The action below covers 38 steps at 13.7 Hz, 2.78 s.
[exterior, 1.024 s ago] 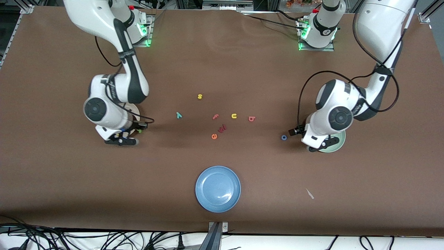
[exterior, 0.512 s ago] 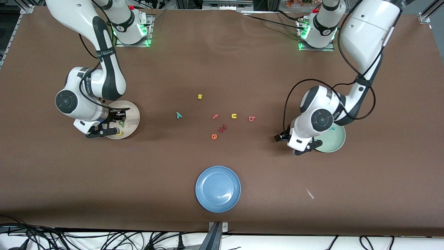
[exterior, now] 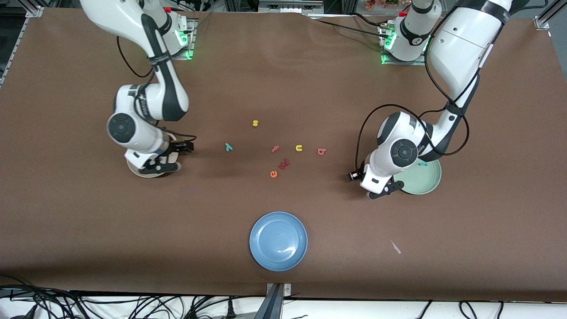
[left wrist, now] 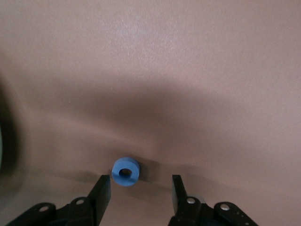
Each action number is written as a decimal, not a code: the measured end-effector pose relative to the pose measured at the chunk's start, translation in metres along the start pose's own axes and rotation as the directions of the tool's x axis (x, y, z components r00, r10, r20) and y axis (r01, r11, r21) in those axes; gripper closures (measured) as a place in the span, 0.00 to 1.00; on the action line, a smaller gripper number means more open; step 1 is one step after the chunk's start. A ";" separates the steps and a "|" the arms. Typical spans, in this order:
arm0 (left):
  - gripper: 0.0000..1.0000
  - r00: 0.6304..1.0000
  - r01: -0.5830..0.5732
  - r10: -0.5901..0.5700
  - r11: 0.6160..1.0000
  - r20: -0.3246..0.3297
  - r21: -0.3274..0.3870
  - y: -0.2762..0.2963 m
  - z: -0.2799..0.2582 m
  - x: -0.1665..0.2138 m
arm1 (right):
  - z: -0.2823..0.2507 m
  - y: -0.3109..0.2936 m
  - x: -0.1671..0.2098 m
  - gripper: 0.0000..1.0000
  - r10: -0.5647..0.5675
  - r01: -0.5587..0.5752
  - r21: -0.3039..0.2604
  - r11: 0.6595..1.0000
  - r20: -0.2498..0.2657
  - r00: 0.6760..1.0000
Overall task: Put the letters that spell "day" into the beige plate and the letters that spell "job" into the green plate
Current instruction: 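Grasp the blue o while the right gripper reaches the cyan y, then place the o on the green plate while the right gripper grasps the y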
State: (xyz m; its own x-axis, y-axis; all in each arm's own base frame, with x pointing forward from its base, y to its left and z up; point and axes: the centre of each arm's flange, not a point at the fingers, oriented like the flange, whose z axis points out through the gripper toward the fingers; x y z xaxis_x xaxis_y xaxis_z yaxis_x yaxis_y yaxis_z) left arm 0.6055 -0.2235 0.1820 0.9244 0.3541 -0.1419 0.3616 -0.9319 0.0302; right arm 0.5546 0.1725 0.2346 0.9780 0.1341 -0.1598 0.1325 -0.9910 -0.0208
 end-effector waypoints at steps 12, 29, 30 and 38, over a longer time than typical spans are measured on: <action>0.60 0.999 -0.039 0.039 0.999 -0.008 0.034 -0.005 0.010 -0.004 | 0.037 -0.111 -0.022 0.00 -0.185 0.188 0.023 0.982 -0.103 0.977; 0.75 0.995 -0.079 0.082 0.995 -0.054 0.055 -0.007 0.006 0.002 | 0.067 -0.138 -0.033 0.71 -0.239 0.241 -0.005 0.970 -0.146 0.960; 0.75 0.995 -0.075 0.079 0.995 -0.054 0.059 -0.008 0.003 0.004 | 0.065 -0.139 -0.033 0.74 -0.240 0.242 -0.003 0.970 -0.150 0.959; 0.75 0.996 -0.085 0.080 0.980 0.034 0.182 -0.066 -0.059 0.025 | 0.047 -0.127 -0.020 0.74 -0.166 0.168 0.006 0.986 -0.132 0.977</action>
State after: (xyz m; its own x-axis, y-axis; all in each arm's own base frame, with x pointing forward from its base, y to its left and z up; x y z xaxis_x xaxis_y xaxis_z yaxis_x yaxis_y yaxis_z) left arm 0.6117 -0.1481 0.2353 0.9458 0.2751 -0.1728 0.2533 -0.9575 -0.1379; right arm 0.5108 0.2958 0.1944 0.9550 0.2958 -0.0225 0.2943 -0.9542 -0.0531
